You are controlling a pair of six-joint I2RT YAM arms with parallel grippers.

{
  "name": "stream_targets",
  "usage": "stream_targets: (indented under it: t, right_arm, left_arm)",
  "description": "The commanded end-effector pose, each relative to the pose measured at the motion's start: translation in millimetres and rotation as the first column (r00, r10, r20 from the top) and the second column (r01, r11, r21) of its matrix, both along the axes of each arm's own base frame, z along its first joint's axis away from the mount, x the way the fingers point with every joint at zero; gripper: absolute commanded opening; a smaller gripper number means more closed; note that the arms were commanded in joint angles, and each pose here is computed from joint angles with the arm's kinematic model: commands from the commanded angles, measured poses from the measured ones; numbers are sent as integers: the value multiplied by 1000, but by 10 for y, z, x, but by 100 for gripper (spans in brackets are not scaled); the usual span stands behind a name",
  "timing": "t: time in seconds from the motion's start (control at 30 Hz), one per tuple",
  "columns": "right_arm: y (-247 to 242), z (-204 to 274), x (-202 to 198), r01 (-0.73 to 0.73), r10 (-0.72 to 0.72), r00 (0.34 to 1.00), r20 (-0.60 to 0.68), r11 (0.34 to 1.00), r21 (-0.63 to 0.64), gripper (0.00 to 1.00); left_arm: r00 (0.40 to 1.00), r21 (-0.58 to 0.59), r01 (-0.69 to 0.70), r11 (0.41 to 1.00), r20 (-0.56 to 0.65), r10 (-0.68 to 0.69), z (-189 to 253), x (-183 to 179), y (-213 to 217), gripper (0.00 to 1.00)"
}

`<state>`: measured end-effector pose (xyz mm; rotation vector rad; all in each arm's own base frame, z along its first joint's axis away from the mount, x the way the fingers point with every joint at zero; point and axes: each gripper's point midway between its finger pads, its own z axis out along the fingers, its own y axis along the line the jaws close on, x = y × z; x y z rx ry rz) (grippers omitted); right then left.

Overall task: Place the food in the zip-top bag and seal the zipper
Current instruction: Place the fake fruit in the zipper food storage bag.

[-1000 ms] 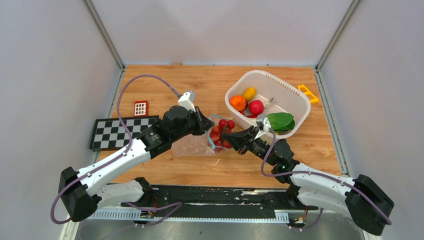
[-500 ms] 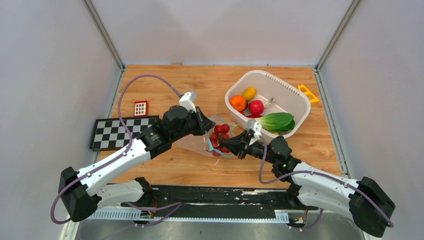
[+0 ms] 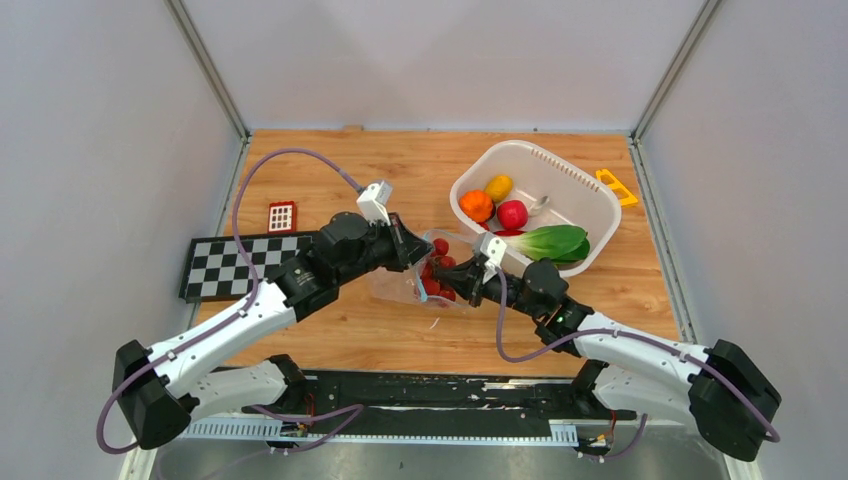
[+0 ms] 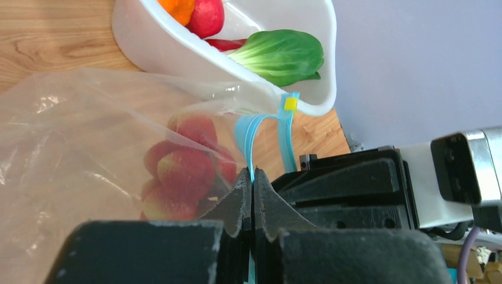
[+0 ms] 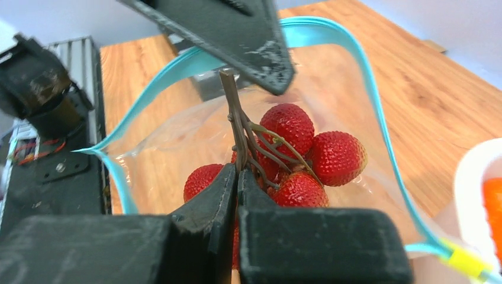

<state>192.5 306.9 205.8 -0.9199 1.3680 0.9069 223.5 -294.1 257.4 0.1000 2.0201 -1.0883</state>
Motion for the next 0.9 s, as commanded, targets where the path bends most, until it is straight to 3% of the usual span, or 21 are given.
stream_targets:
  t: [0.0, 0.2, 0.37, 0.6, 0.7, 0.77, 0.8, 0.83, 0.87]
  right_arm:
    - [-92, 557, 173, 109, -122, 992, 46, 969, 222, 0]
    - [-135, 909, 34, 38, -90, 985, 144, 943, 329, 0]
    - [-226, 1148, 90, 57, -162, 969, 188, 882, 468, 0]
    - [-218, 1338, 165, 68, -142, 987, 70, 777, 626, 0]
    - [-130, 1266, 193, 61, -120, 991, 57, 793, 607, 1]
    - [-130, 1229, 213, 75, -125, 991, 42, 793, 605, 7]
    - [-152, 1220, 228, 90, -134, 991, 27, 789, 608, 17]
    - [-178, 1210, 231, 103, -142, 990, 17, 790, 605, 40]
    - [-190, 1197, 231, 116, -146, 989, 3, 798, 592, 54]
  left_arm:
    - [995, -76, -14, 997, 96, 21, 355, 11, 56, 0]
    - [991, -112, -70, 991, 107, 82, 468, 39, 157, 0]
    - [996, -163, -33, 986, 78, 47, 533, 4, 53, 0]
    - [998, -247, 13, 969, 66, 4, 602, -50, -53, 0]
    - [997, -265, 8, 964, 78, 13, 663, -51, -34, 0]
    - [996, -260, -6, 966, 84, 28, 678, -38, -4, 0]
    - [996, -249, -19, 968, 83, 41, 666, -24, 20, 0]
    - [995, -234, -34, 972, 80, 54, 644, -15, 51, 0]
    - [993, -220, -64, 973, 79, 83, 627, 17, 103, 0]
